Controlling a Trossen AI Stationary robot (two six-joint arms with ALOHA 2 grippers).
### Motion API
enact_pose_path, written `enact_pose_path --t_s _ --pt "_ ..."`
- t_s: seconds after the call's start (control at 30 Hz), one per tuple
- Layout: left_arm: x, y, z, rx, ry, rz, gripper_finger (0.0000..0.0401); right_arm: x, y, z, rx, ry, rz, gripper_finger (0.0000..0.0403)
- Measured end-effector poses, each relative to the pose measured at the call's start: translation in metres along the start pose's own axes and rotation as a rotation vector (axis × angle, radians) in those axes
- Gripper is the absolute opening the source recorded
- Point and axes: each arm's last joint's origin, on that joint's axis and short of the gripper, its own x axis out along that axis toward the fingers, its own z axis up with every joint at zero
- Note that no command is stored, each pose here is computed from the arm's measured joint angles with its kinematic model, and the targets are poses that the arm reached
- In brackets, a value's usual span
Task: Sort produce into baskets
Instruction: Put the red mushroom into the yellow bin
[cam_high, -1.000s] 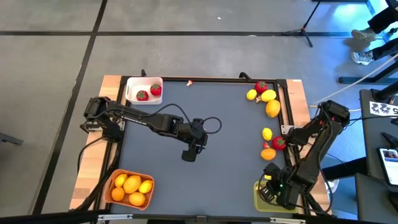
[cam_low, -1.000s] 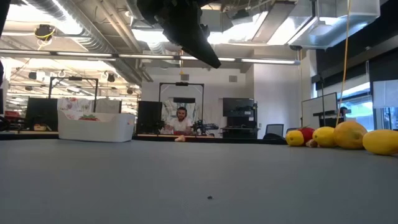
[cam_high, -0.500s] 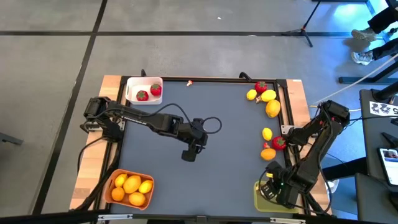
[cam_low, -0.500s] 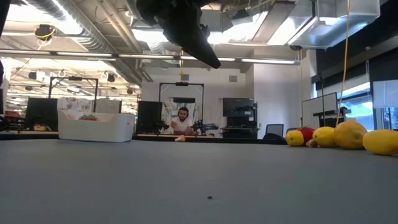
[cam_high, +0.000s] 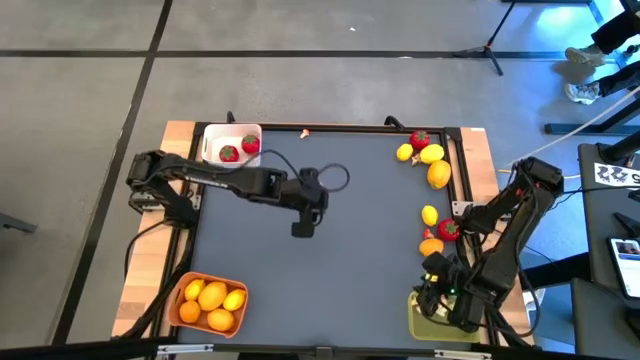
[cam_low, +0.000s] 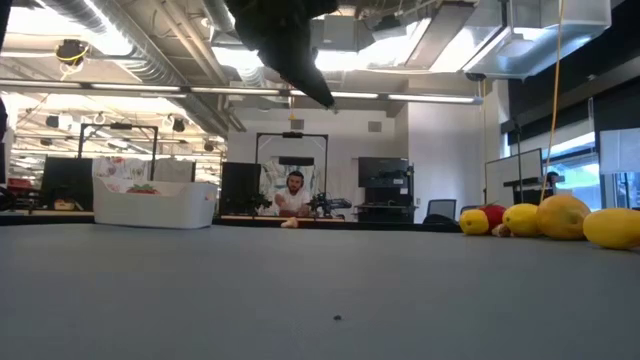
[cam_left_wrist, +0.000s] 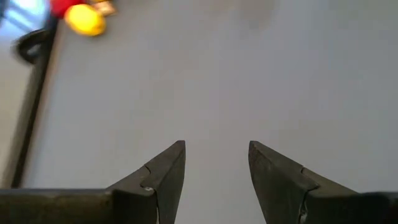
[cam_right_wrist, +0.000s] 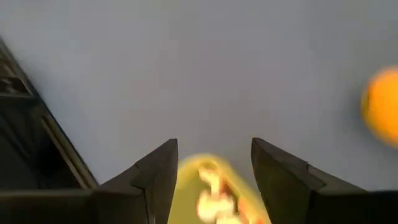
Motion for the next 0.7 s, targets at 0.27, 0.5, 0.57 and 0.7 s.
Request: enact_pose_path --t_s 0.27,0.5,0.57,0.7 --pt "-0.006 0.066 -0.013 -0.205 0.025 0.162 0.0172 -0.006 0.0 0.013 -0.167 -0.348 0.061 0.0204" --pt "-0.006 0.125 -0.035 -0.395 0.053 0.284 0.0172 -0.009 0.0 0.019 -0.233 -0.595 0.077 0.0204" --pt "-0.007 0.138 -0.042 -0.443 0.061 0.312 0.0172 -0.01 0.0 0.02 -0.251 -0.62 0.074 0.0204" --pt "-0.001 0.159 -0.054 -0.526 0.085 0.353 0.0172 -0.01 0.0 0.02 -0.278 -0.649 0.069 0.0204"
